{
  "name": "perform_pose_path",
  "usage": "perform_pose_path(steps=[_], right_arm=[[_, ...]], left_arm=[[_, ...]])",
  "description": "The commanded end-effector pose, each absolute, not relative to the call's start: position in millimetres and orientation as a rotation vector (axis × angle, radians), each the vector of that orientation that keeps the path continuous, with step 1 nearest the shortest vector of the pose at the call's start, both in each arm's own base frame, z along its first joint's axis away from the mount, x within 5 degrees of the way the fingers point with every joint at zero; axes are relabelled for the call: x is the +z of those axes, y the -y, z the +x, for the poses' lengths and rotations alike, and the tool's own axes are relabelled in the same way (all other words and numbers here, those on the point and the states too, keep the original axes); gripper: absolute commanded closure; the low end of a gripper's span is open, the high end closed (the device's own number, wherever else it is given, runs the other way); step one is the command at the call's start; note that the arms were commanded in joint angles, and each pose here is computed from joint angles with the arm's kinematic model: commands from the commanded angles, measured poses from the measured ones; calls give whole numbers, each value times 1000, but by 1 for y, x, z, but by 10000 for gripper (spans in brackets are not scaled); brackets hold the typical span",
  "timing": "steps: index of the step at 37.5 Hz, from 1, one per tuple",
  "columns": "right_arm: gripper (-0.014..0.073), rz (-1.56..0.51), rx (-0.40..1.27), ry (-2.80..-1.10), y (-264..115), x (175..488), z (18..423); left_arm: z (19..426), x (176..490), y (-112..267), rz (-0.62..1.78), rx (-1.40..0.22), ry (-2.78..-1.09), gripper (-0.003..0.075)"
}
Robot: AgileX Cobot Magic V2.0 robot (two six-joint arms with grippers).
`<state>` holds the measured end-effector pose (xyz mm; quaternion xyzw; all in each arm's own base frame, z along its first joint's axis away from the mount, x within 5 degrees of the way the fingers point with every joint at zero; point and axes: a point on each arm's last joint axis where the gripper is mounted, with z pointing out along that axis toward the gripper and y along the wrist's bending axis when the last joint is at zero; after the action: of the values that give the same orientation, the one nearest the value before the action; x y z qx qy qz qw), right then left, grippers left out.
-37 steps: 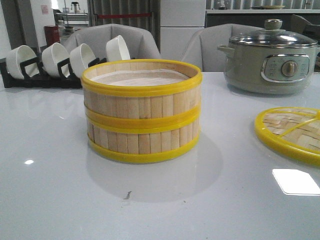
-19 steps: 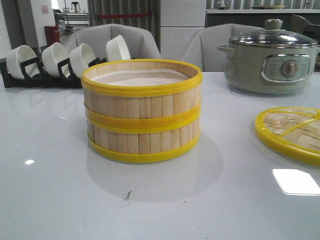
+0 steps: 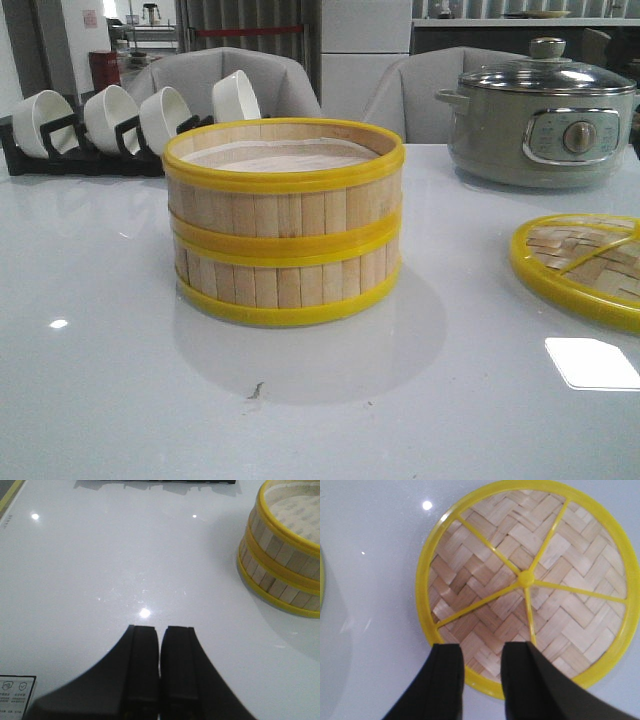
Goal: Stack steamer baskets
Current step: 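Lower the right gripper and grasp the lid's center knob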
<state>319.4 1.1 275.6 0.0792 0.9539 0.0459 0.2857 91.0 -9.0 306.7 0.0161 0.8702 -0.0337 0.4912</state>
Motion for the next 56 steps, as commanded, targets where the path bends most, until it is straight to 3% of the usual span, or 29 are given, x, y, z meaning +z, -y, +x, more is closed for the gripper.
perform_pose_path(steps=[1, 14, 41, 56], right_arm=[[274, 214, 104, -2503, 6, 291, 338], [274, 278, 87, -2617, 23, 268, 371], [275, 296, 71, -2594, 34, 247, 388], [276, 245, 64, -2602, 33, 250, 399]], left_arm=[[94, 323, 10, 31, -104, -2002, 634], [94, 323, 10, 31, -104, -2002, 634], [94, 323, 10, 31, -104, -2002, 634], [94, 323, 10, 31, -104, -2002, 634]])
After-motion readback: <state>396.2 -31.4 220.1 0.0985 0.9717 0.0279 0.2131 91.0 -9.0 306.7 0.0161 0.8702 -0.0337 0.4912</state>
